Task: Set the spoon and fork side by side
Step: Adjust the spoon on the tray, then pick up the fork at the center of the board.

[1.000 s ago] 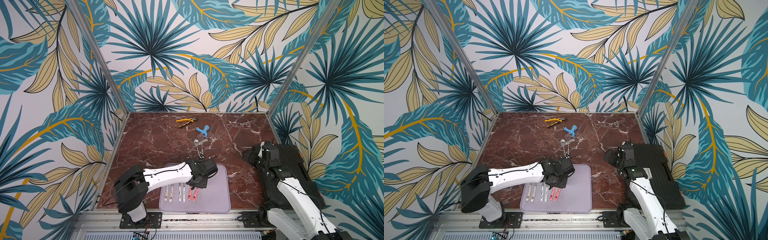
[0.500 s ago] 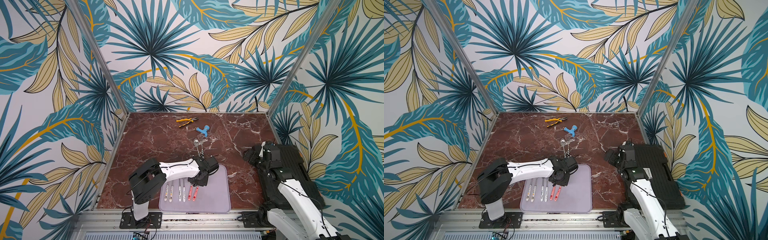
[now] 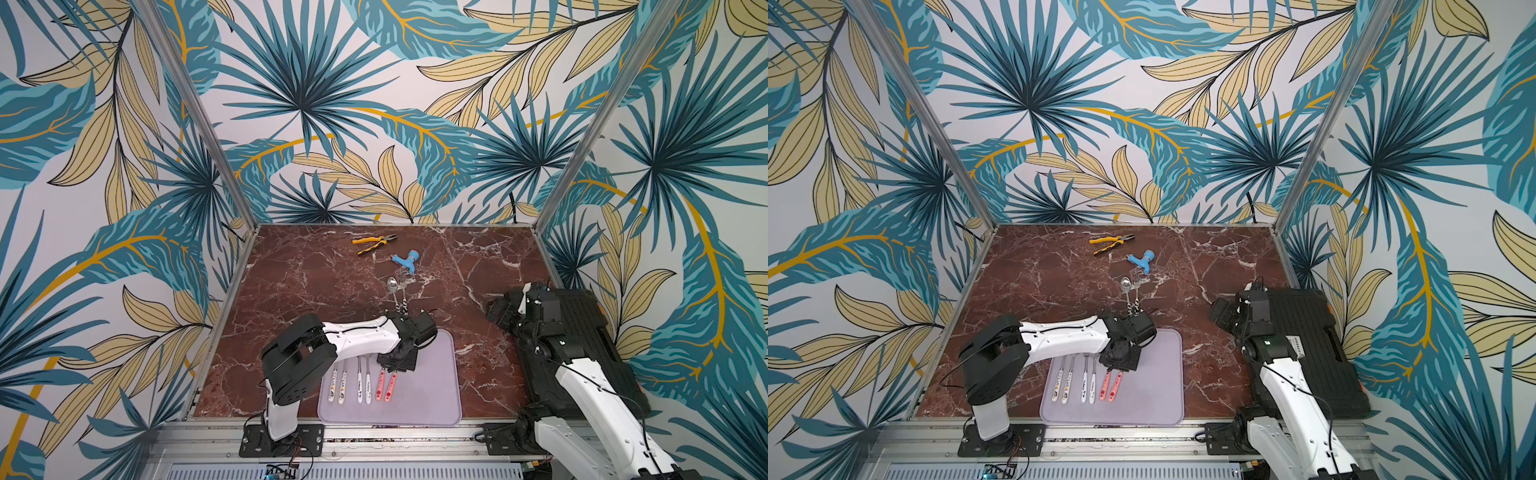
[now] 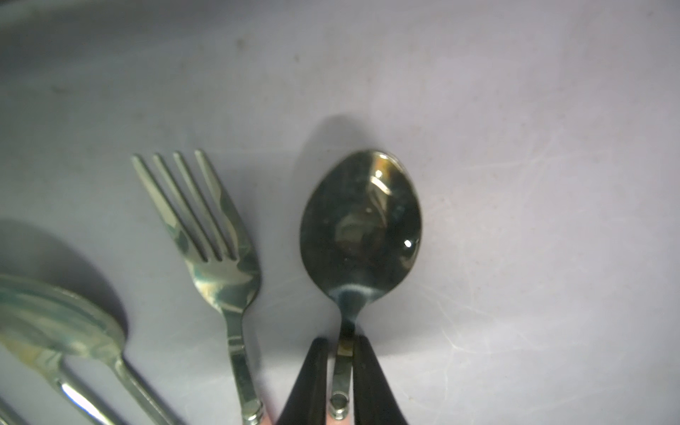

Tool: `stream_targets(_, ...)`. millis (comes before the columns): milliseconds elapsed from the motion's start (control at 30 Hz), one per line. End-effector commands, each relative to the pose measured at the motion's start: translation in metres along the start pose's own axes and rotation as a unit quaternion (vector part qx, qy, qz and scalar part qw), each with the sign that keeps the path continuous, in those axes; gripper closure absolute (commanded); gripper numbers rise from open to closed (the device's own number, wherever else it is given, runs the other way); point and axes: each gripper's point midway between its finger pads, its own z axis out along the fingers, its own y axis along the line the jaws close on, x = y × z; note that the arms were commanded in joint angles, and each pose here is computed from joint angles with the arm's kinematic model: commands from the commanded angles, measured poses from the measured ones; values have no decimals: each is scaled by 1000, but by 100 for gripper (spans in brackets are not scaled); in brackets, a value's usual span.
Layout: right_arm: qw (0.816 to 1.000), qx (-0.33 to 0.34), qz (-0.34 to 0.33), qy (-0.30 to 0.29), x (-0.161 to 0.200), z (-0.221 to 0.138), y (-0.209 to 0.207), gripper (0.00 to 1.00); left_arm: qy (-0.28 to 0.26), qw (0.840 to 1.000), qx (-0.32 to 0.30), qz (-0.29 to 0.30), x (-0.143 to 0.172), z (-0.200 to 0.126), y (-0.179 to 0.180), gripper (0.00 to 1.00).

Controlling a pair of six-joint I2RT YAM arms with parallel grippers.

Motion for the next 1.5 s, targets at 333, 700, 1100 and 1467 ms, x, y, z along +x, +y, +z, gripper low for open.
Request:
stream_targets(333, 1000, 16, -4, 11, 10, 4, -10, 1, -13, 998, 1, -56, -4, -1, 15, 88)
stream_targets(700, 1000, 16, -5, 12, 10, 4, -9, 1, -26, 998, 5, -62, -8, -11, 16, 84)
stream_targets(1100, 1000, 17, -4, 12, 10, 5, -10, 1, -75, 995, 57, -45, -30, -57, -4, 75)
stream_targets(1467, 1000, 20, -5, 12, 10, 6, -11, 1, -110, 991, 62, -40, -92, -76, -4, 72)
